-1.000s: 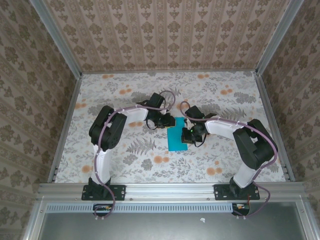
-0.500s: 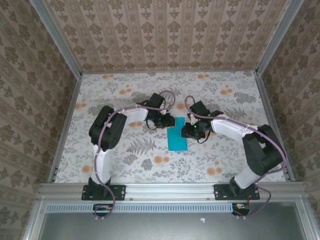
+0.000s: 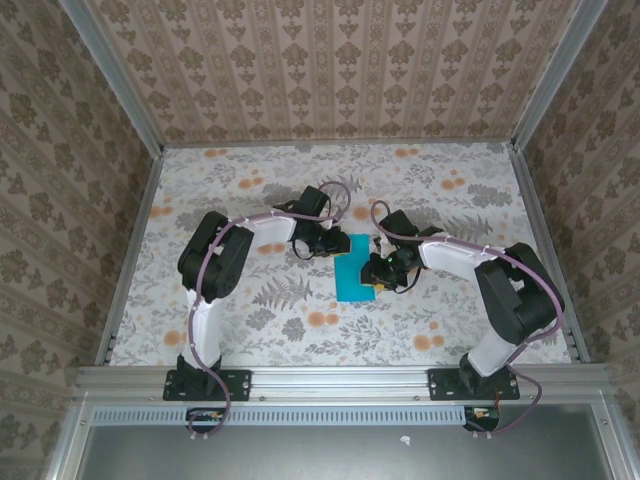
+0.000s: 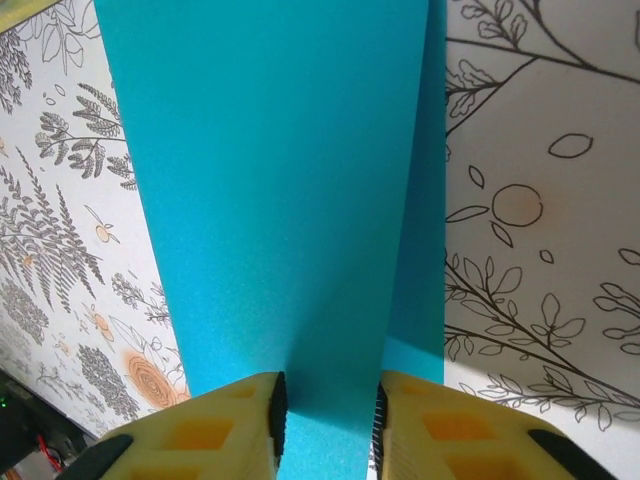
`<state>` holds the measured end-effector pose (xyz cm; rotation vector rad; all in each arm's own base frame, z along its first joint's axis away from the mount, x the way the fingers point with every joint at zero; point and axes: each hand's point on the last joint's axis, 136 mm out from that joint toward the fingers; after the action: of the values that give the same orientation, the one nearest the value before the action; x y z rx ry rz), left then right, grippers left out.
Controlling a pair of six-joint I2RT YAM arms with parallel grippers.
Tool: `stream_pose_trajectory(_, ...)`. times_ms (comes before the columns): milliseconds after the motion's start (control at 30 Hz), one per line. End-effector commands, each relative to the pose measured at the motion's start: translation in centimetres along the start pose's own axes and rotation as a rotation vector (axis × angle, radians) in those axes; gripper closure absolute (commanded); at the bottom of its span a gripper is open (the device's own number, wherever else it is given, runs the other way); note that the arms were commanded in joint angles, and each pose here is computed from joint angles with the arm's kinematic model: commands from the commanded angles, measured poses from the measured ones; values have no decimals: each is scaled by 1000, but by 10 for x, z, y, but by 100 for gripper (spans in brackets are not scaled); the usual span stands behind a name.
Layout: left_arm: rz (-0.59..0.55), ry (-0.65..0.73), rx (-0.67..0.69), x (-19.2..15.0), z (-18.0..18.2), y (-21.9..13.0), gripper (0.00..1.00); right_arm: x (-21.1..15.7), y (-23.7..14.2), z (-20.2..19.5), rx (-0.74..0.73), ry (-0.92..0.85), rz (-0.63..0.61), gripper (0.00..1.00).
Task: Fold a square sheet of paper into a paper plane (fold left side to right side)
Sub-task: Hold the square sheet of paper at the center of the table.
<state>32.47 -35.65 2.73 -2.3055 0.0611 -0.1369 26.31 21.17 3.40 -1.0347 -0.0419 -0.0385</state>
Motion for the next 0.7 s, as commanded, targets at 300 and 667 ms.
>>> stream_pose_trajectory(300,2,13,36,-4,4,-7,76,-2,6,-19,-80,14,27,90)
stream_pose_trajectory(667,8,16,29,-3,2,-5,76,-2,13,-36,-164,-1,46,93)
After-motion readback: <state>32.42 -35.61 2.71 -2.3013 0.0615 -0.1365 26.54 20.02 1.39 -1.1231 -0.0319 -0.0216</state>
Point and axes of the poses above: each hand's point on the last joint's axis, 136 mm out from that joint toward the fingers, its own y axis out along the fingers, its own z axis along the line the jaws close on, x = y × z, and after that the axes turned 6 degrees about -y, right-handed
